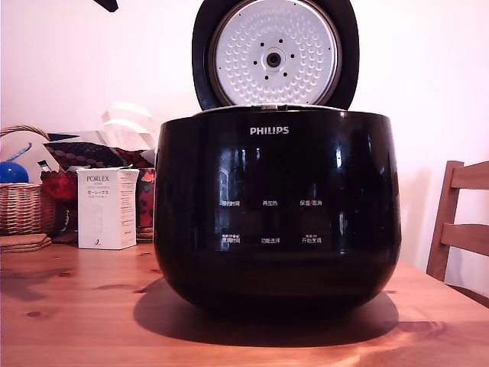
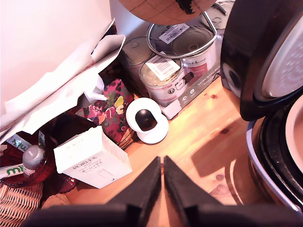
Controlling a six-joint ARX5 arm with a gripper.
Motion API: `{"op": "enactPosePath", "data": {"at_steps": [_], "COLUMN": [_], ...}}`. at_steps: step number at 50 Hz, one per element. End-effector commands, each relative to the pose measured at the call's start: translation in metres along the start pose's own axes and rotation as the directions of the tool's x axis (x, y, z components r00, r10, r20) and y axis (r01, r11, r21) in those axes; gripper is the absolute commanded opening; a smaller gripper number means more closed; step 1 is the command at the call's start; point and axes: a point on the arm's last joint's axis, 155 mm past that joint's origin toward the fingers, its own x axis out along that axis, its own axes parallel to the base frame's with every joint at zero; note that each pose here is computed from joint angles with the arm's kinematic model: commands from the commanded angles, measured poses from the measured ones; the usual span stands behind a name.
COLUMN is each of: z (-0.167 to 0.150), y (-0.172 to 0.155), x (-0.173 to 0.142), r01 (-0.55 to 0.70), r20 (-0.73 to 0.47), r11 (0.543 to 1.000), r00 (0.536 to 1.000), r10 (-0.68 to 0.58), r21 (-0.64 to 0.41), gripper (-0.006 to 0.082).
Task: Close the rice cooker by pressing the lid down with medium force
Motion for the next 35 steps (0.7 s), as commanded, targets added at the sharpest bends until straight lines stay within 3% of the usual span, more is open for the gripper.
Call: {"op": "enactPosePath", "data": {"at_steps": [1, 19, 35], "z": [0.013, 0.067, 0.118], "y": [0.005, 0.024, 0.013], "x": [0.007, -0.003, -0.02], "r01": [-0.018, -0.097, -0.053], "r20": [0.049, 0.266, 0.477], "r11": [1.0, 0.995, 0.995], "r00": [0.999, 0.96, 0.879], "r10": [0.018, 0.088, 0.007], "r21": [0.004, 0.022, 0.084], "gripper": [-0.0022, -0.0023, -0.0023]}}
